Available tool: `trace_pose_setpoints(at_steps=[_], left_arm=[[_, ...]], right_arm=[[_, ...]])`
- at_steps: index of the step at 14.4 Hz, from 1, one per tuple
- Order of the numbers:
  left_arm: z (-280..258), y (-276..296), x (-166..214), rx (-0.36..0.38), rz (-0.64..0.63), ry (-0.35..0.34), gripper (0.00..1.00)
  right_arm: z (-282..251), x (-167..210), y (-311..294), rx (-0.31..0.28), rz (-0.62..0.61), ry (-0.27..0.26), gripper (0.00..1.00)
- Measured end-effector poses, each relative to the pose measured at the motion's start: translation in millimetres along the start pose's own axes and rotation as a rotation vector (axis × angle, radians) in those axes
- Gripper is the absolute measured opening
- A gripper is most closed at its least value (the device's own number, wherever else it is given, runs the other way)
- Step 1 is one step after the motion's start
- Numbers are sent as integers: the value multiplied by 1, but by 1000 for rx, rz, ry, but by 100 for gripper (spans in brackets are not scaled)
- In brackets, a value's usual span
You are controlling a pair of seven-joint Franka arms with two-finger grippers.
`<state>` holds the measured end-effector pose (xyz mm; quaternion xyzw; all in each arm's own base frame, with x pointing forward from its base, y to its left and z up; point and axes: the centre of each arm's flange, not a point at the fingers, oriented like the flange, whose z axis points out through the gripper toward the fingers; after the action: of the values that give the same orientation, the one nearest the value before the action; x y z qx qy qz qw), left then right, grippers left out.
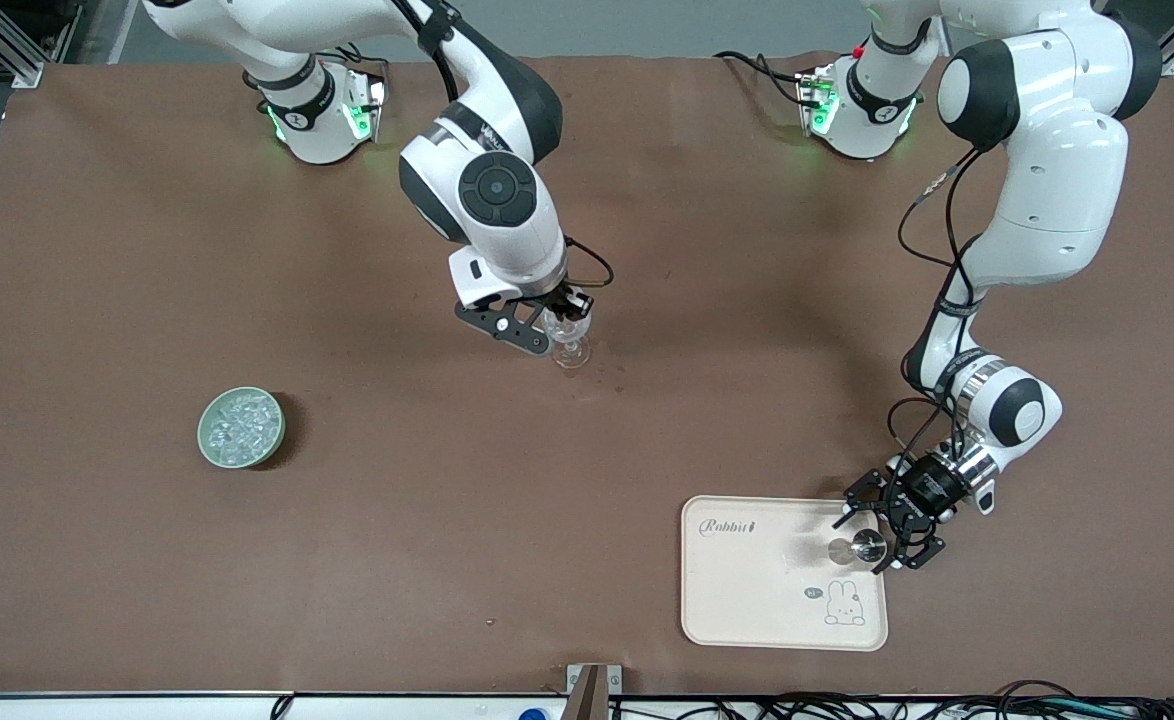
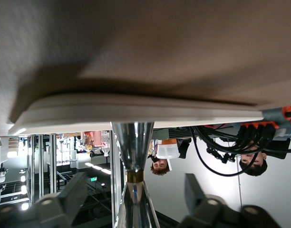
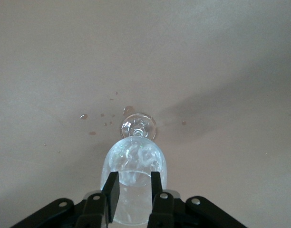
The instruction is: Pour wine and add ice with both arms
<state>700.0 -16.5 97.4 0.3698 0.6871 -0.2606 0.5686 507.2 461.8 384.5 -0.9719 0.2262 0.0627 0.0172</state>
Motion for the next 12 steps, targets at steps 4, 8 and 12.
trace_pose_setpoints(at_steps=[4, 8, 12], left_arm=[[-14, 6, -5, -13, 7, 11, 100], [-41, 21, -22, 12, 74, 67, 100], [-63, 29, -31, 96, 141, 161, 100]], right_arm=[[-1, 4, 2, 1, 5, 2, 43], [-37, 28, 14, 42, -2, 40, 78], [-154, 72, 81, 73, -69, 170, 100]])
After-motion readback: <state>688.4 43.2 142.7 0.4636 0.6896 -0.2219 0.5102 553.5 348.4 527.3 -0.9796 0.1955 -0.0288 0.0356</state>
